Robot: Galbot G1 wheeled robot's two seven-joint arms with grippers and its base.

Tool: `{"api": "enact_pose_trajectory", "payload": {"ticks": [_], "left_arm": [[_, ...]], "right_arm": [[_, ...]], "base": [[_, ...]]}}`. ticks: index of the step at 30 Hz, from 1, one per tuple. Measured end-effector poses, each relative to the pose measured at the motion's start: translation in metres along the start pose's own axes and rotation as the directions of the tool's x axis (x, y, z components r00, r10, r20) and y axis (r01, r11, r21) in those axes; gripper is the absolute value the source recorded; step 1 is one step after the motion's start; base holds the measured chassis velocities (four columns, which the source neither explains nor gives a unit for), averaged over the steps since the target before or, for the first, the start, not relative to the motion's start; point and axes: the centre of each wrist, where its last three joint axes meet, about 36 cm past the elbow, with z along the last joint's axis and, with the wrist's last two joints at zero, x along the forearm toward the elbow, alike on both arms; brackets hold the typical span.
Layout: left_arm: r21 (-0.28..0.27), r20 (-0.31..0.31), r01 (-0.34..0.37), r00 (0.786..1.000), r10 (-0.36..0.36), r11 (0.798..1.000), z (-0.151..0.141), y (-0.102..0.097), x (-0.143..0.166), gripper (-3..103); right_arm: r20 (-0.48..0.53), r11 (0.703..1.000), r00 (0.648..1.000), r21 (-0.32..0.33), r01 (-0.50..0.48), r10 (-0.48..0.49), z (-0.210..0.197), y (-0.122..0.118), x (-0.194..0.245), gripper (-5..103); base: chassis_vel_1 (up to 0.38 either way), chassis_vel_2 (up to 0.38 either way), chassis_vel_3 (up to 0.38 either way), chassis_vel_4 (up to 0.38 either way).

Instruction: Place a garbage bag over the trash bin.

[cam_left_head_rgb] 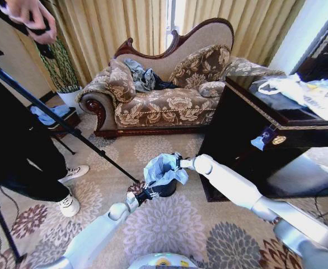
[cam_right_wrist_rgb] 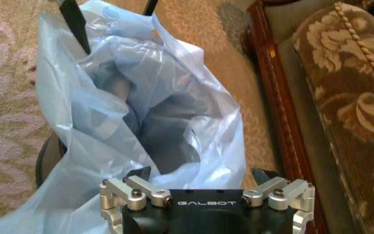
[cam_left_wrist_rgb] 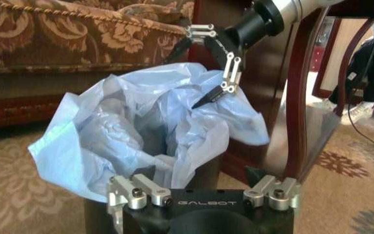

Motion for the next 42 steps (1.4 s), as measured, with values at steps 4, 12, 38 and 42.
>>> {"api": "enact_pose_trajectory", "payload": {"ticks": [4, 12, 38, 42], "left_arm": [[0.002, 0.011, 0.004, 1.0, -0.004, 1.0, -0.004, 0.0, 0.002, 100], [0.021, 0.027, 0.01, 1.0, -0.011, 1.0, -0.003, -0.003, 0.011, 99], [0.125, 0.092, 0.248, 0.961, -0.26, 0.961, -0.07, 0.052, 0.031, 52], [0.14, 0.084, 0.249, 0.961, -0.262, 0.958, -0.066, 0.051, 0.031, 41]], "right_arm": [[0.014, 1.0, 1.0, -0.007, -0.002, 0.002, -0.001, 0.002, 0.015, 100], [0.069, 0.999, 0.996, -0.011, -0.051, 0.052, -0.008, 0.005, 0.05, 95], [0.12, 0.964, 0.987, -0.255, -0.072, 0.106, -0.015, 0.044, 0.053, 15], [0.095, 0.962, 0.991, -0.263, -0.07, 0.098, -0.012, 0.042, 0.036, 5]], "base": [[0.0, 0.0, 0.0, 0.0], [0.0, 0.0, 0.0, 0.0], [0.0, 0.0, 0.0, 0.0], [0.0, 0.0, 0.0, 0.0]]}}
